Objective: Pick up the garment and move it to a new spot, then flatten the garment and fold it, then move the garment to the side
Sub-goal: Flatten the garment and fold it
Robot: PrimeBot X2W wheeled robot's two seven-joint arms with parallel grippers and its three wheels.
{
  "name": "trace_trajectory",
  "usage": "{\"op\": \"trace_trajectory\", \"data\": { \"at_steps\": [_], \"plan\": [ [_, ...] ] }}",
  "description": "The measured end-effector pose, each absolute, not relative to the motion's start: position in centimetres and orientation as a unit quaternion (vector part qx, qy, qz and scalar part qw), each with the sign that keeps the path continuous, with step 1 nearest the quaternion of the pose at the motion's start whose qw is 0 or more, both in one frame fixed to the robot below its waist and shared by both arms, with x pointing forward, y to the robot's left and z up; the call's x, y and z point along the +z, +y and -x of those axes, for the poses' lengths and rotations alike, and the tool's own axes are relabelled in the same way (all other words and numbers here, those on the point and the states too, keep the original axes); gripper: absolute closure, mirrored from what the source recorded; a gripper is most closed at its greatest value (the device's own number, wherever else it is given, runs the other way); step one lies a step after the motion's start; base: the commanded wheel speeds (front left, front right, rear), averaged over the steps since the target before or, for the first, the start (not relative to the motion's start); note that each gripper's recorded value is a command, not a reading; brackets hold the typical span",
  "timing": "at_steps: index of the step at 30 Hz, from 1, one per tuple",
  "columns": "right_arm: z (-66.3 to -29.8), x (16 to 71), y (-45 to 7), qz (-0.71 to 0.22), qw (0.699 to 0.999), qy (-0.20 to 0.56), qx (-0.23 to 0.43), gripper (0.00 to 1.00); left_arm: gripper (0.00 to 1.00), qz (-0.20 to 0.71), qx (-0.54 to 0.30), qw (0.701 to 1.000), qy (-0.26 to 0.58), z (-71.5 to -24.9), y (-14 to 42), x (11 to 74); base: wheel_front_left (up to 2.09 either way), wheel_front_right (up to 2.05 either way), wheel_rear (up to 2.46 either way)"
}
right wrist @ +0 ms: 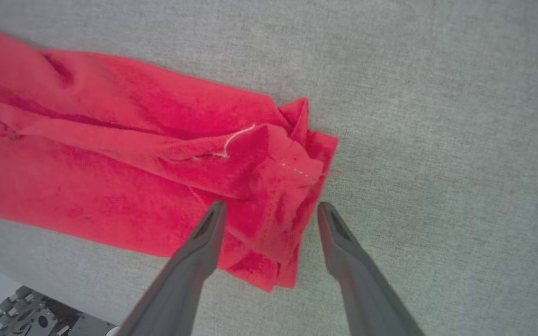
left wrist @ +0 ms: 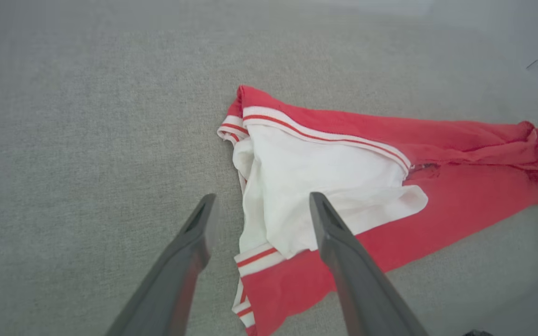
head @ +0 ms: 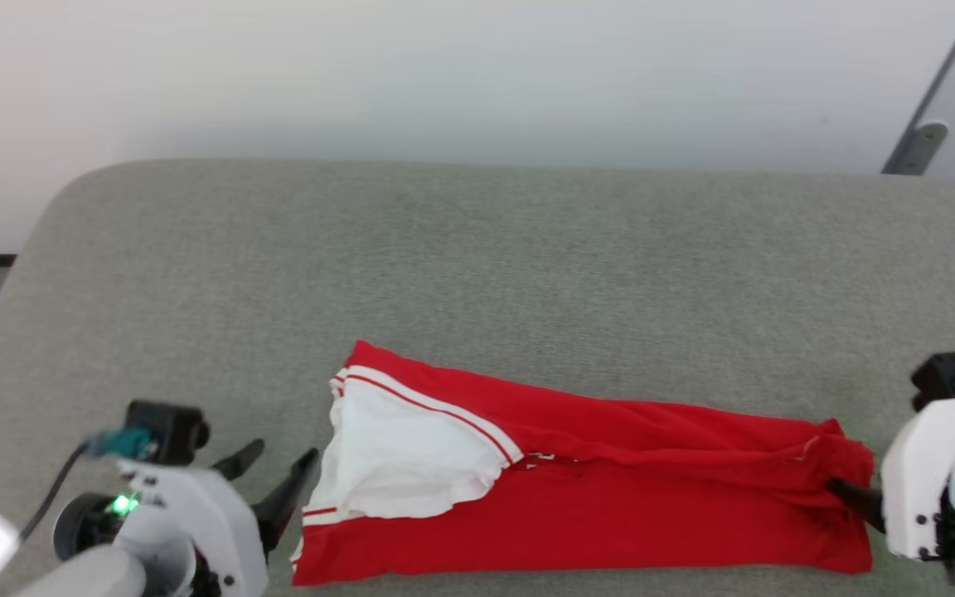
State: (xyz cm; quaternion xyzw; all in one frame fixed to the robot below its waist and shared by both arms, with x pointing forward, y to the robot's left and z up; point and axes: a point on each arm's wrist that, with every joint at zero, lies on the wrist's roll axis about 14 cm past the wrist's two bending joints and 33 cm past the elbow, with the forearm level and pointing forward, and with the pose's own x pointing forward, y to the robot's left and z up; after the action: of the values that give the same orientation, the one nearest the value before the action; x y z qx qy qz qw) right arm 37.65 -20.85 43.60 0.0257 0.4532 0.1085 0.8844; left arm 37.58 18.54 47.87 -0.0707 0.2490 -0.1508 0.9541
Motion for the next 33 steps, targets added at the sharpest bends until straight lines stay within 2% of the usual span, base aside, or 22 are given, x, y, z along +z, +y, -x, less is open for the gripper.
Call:
{"op": "trace_trajectory", "data": {
  "at_steps": [6,21,22,23,24,33],
  "plan": [
    [-37.6,42.2,-21.4,-0.039,0.871,0.482,0.092,0.00,0.00,0.080,-0.093,0.981,0.152,-36.7,21.7,49.1,0.00,0.00,0.00],
    [-38.6,38.9,-19.2,-0.052,0.841,0.529,0.102,0.00,0.00,0.081,0.053,0.995,0.021,-34.5,28.6,52.1,0.00,0.00,0.00],
    [-38.6,38.7,-19.1,-0.051,0.839,0.532,0.104,0.24,0.00,0.086,0.064,0.994,0.012,-34.1,29.1,52.3,0.00,0.00,0.00],
    [-38.7,38.7,-18.9,-0.050,0.838,0.533,0.105,0.78,0.00,0.088,0.071,0.994,0.008,-33.7,29.3,52.2,0.00,0.00,0.00],
    [-38.8,38.6,-18.8,-0.048,0.838,0.533,0.107,1.00,0.00,0.087,0.078,0.993,0.002,-33.3,29.8,52.3,0.00,0.00,0.00],
    [-39.4,38.6,-17.6,-0.057,0.839,0.526,0.122,1.00,0.00,0.092,0.141,0.985,-0.042,-30.8,33.0,52.6,0.00,0.00,0.00]
  ]
}}
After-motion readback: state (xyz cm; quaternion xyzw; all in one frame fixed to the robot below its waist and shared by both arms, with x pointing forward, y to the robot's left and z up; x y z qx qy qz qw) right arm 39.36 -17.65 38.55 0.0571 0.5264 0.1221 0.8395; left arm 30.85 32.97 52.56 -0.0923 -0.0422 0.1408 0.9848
